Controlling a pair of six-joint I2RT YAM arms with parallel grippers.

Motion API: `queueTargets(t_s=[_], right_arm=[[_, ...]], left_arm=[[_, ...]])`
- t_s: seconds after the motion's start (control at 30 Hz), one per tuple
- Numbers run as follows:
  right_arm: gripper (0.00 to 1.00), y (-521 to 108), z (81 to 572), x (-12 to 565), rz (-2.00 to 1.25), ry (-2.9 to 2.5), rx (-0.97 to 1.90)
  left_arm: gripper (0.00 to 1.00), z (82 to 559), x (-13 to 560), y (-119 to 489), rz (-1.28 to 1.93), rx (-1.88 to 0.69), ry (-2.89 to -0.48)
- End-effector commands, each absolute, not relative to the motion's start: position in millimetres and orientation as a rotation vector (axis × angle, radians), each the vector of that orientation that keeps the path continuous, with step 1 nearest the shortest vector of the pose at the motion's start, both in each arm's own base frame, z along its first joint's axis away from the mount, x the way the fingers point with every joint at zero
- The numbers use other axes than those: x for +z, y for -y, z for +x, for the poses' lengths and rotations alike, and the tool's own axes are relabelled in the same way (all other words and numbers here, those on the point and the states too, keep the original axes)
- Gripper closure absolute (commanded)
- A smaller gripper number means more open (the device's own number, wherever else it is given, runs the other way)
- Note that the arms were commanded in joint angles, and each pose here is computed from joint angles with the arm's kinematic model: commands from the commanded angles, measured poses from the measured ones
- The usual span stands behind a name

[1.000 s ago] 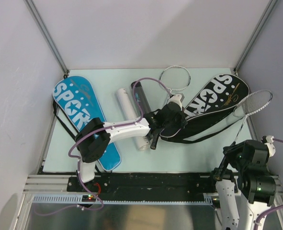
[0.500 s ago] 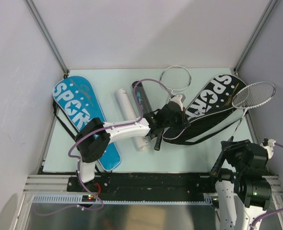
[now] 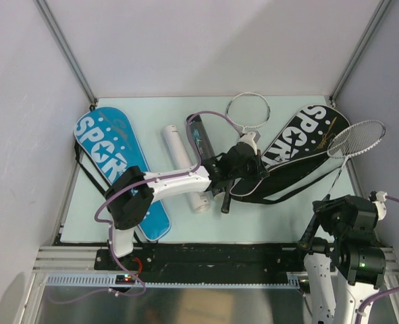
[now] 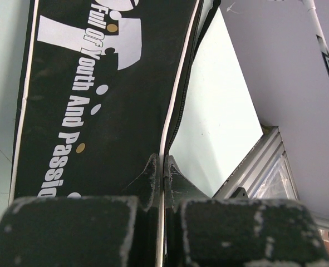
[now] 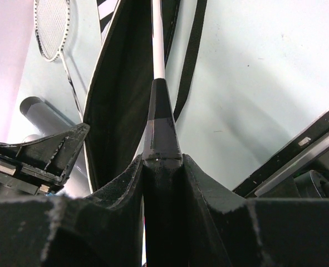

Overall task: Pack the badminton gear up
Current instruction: Open the racket bag at the center of the board.

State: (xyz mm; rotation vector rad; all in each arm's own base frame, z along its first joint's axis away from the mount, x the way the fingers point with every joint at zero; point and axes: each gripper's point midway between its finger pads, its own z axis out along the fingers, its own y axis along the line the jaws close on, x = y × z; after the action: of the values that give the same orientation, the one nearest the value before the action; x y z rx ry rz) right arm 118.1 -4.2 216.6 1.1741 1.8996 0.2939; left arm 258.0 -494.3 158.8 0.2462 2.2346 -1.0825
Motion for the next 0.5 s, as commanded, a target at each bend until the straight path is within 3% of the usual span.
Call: queueTargets(t_s=[0.0, 0.47], right_arm=[[1.00, 26, 114, 212, 1.296, -1.831, 0.170], [1.00, 37, 108, 197, 1.367, -1.832, 0.080]], left_arm=[[1.00, 259, 216, 495, 0.200, -1.186, -2.110], [1.00, 262, 222, 494, 0.191, -1.178, -2.089]])
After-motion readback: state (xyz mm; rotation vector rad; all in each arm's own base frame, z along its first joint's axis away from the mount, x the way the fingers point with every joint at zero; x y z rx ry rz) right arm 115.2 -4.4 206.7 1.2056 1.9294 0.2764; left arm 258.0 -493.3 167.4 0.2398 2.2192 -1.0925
